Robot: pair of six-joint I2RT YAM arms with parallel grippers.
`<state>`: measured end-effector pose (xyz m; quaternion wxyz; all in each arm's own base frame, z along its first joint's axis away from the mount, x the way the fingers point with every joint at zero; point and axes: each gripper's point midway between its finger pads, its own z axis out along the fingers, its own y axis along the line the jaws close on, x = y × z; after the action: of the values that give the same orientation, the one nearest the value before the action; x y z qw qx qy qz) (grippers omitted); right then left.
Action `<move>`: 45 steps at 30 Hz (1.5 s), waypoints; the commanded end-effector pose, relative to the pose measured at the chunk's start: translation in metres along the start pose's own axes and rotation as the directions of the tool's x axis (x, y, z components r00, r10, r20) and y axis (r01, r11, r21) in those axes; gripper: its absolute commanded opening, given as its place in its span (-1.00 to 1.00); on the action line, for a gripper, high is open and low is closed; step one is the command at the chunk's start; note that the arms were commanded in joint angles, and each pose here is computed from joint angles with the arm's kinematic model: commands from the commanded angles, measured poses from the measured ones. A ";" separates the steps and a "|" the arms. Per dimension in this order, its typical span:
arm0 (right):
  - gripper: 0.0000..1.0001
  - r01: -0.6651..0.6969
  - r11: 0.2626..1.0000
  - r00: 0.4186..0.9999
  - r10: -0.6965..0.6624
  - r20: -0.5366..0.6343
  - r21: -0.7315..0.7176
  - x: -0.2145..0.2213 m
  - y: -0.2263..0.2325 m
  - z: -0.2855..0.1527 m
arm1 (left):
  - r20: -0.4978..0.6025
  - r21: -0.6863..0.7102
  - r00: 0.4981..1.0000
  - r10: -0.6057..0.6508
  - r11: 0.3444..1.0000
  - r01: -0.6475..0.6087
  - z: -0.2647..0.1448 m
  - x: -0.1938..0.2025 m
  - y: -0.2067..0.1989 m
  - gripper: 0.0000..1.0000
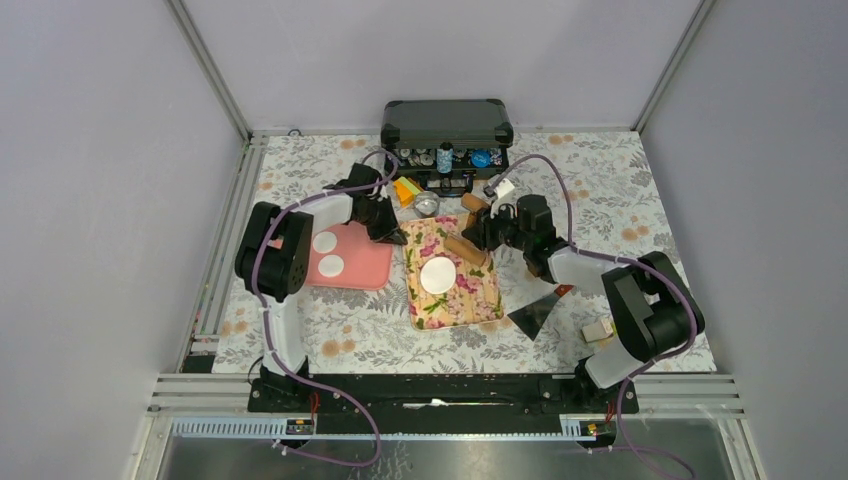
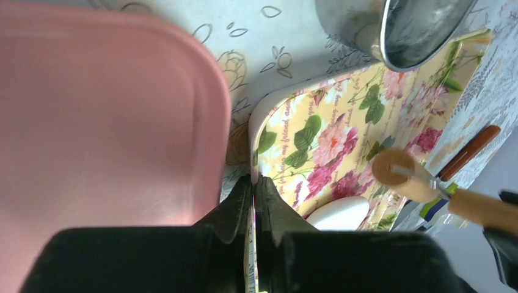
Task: Roll out the dumpling wrappers from the dough
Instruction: Flatten out the dough on the work surface.
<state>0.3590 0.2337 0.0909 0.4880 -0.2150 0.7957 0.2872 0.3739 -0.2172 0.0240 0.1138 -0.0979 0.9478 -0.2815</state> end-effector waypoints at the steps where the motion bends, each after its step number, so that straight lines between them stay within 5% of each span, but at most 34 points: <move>1: -1.00 0.330 0.875 0.943 -0.286 0.172 -0.354 -0.063 0.062 -0.009 | -0.036 0.070 0.994 0.099 0.993 -0.096 0.004 -0.003 -0.016 -1.00; 7: -1.00 0.381 0.779 0.924 -0.312 0.220 -0.498 -0.080 0.083 0.000 | -0.092 0.090 0.985 0.146 0.986 -0.137 0.014 -0.002 -0.020 -1.00; 16: -1.00 0.375 0.579 0.899 -0.419 0.130 -0.724 -0.015 0.088 0.007 | -0.152 0.142 0.969 0.197 0.974 -0.176 0.021 0.009 -0.032 -1.00; 32: -1.00 0.337 0.468 0.873 -0.480 0.085 -0.817 0.045 0.090 -0.020 | -0.163 0.152 0.964 0.210 0.971 -0.185 0.019 0.009 -0.039 -1.00; 45: -1.00 0.386 0.349 0.843 -0.509 0.173 -0.854 0.071 0.104 -0.055 | -0.153 0.153 0.971 0.182 0.975 -0.159 0.016 0.001 -0.038 -1.00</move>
<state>0.2674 0.2881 0.0949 0.3882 -0.6563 0.4537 0.4612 0.3711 -0.2548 0.0249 0.0578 0.0188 0.9420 -0.3301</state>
